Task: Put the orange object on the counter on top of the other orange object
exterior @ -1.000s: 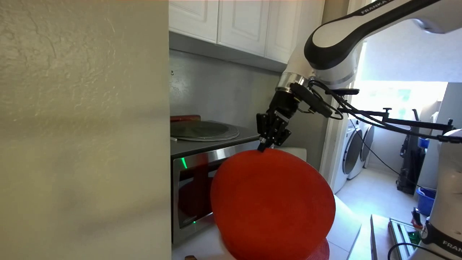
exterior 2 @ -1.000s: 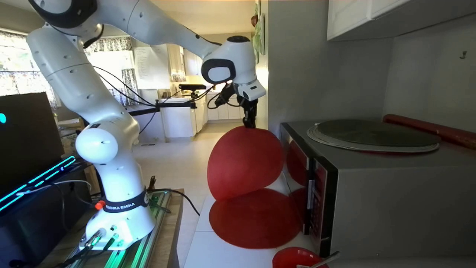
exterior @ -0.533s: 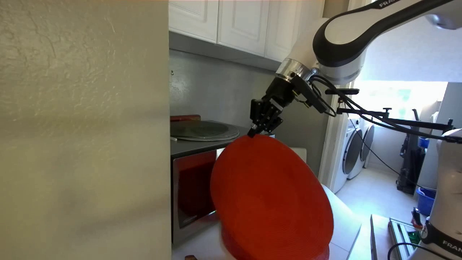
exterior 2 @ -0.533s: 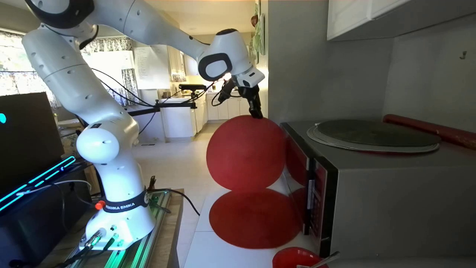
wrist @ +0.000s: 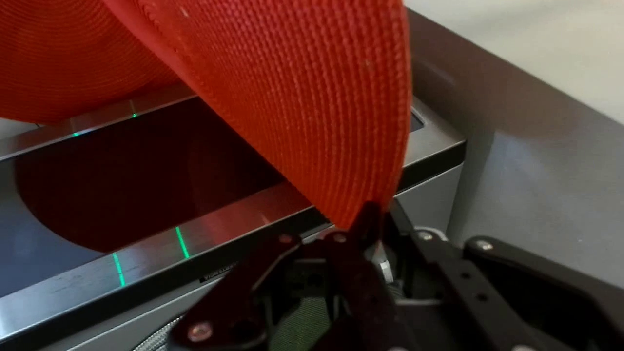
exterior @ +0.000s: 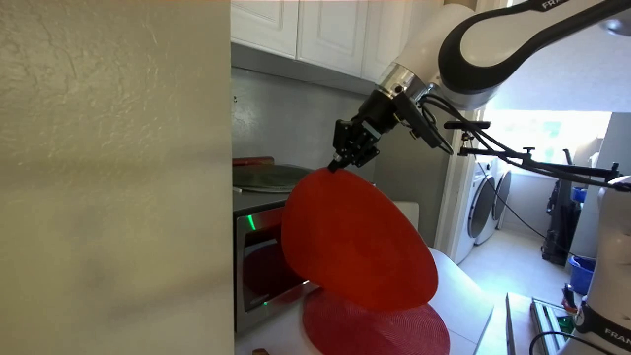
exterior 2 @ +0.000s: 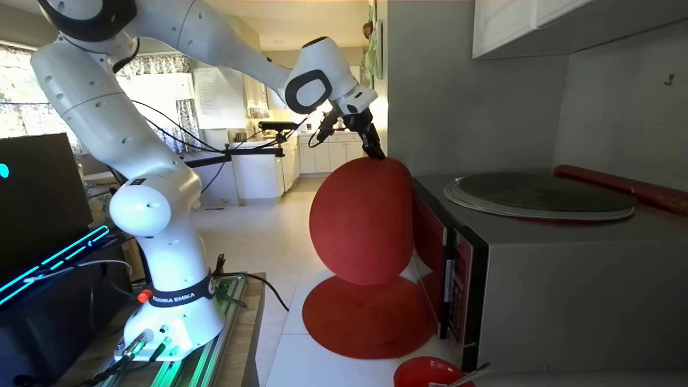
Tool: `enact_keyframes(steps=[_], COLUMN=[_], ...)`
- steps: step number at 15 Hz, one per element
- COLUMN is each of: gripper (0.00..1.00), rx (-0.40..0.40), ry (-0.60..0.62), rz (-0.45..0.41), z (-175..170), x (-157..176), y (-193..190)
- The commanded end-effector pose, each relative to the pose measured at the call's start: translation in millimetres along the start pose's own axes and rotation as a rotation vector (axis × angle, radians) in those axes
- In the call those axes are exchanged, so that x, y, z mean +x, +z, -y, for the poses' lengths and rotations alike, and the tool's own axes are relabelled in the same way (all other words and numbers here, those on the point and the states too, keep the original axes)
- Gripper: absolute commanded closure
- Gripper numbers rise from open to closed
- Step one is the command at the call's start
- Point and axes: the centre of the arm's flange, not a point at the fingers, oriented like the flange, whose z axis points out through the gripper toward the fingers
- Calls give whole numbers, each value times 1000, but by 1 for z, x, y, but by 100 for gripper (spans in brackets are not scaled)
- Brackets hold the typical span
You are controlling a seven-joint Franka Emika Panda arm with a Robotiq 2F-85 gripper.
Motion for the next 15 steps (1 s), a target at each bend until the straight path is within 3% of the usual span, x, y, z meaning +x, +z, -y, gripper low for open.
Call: enact_keyframes(steps=[1,9,15], gripper=[98,98,98], rx=[-17,-27,22], ry=[-2,-4,5], rz=[-82,-141,-154], z=[25,54,66], x=[-17,-44,-49], y=[-11,-3,-26])
